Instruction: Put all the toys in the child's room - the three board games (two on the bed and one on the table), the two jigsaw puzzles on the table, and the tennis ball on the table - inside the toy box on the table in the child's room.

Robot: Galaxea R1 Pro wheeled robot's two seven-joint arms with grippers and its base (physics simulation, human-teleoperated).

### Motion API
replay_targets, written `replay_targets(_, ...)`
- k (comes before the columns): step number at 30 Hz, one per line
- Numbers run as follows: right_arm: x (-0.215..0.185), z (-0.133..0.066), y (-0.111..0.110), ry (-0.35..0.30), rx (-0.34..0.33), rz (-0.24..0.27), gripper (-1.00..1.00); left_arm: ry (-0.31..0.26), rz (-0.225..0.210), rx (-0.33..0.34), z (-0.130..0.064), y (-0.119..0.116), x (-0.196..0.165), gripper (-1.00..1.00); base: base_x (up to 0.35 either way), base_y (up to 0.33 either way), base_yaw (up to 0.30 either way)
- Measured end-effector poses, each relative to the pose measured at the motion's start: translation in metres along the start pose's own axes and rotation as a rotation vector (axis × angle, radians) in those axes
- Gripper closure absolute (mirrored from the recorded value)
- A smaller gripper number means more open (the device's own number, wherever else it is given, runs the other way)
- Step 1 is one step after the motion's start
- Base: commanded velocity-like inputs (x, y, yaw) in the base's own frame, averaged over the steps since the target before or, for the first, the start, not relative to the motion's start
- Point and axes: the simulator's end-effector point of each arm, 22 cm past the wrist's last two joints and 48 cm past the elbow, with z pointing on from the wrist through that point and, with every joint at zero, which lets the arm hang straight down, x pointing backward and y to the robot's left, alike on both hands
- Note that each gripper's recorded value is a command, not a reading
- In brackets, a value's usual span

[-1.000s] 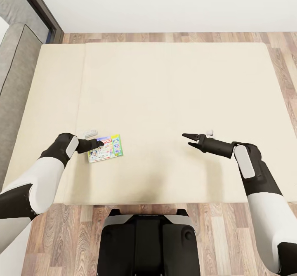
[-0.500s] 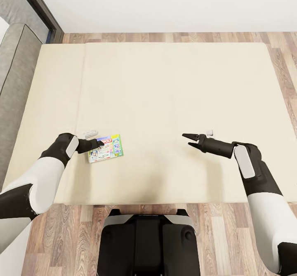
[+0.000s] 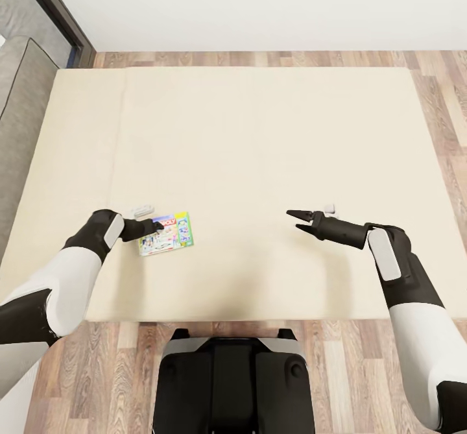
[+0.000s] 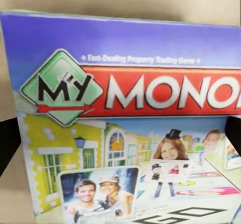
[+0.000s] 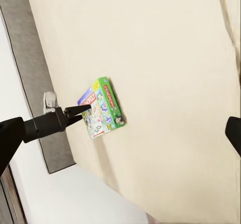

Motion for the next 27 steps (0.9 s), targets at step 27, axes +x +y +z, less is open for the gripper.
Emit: replay_targets(27,0.000,0.000,0.000,0.000,0.000,0.000,-1.00,0.011,0.002,0.001,0.002,-0.001,0.004,-1.00,0.000,-0.155,0.000)
